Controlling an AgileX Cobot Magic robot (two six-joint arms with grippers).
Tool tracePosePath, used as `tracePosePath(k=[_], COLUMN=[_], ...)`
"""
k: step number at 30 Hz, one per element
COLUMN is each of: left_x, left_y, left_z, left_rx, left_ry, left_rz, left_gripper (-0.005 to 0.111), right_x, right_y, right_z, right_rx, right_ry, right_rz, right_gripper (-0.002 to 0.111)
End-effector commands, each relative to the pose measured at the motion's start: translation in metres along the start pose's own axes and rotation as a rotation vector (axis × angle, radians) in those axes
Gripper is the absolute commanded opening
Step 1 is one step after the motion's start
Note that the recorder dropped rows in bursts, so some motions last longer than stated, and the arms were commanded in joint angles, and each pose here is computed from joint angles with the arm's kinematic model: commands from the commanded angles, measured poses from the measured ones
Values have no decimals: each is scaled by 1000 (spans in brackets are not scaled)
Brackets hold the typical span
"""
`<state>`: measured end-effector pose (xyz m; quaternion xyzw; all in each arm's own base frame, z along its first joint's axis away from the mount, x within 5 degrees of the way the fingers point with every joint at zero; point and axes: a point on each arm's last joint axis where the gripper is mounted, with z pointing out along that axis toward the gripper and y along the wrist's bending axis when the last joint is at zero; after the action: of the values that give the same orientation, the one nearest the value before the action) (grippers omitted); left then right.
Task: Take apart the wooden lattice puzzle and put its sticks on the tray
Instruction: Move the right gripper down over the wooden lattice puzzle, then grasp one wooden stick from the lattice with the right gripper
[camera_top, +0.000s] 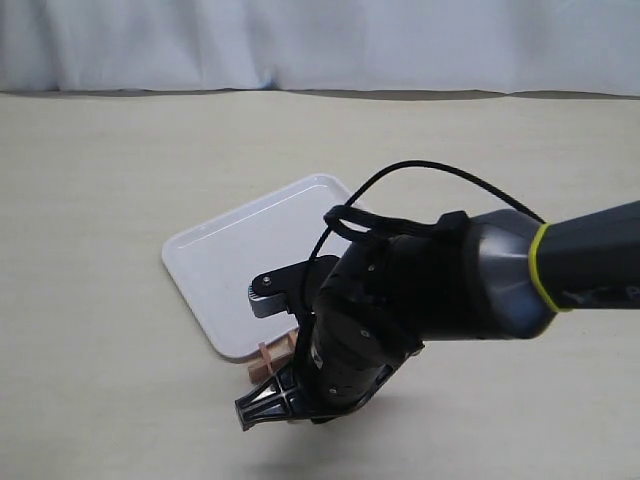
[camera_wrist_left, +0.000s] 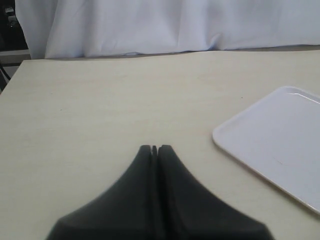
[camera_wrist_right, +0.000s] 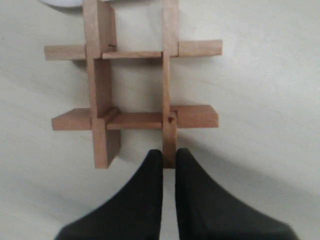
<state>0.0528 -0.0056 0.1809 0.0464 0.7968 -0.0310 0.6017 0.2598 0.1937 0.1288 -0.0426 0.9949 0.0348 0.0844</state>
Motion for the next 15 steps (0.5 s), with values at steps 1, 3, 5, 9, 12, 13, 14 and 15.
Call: tracePosePath(k=[1,3,5,9,12,13,14,15], left_x=[-1,-1,-1,-1,-1,-1,-1,-1], left_y=[0,0,0,0,0,0,0,0], left_z=[0,0,0,0,0,0,0,0], left_rx=[1,1,1,1,1,1,1,1], left_ry=[-12,-12,-12,-12,-12,-12,-12,-12], left_rz=[6,6,6,6,6,6,6,6], left_gripper=[0,0,0,0,0,0,0,0], right_x=[-2,-4,-4,-7,-14,-18,-20,-24], right_y=[1,1,1,1,2,3,3,3], right_z=[-14,-22,-32,-57,-87,-97,-105,-113], right_rx=[-7,-12,-20,-38,-62,-65,-65,-64], right_ry=[-18,-30,-47,-96,-164,-196,-222,-257], right_rz=[4,2,1,-17,-47,-57,-67,-80], right_gripper=[5,5,5,5,5,5,5,5])
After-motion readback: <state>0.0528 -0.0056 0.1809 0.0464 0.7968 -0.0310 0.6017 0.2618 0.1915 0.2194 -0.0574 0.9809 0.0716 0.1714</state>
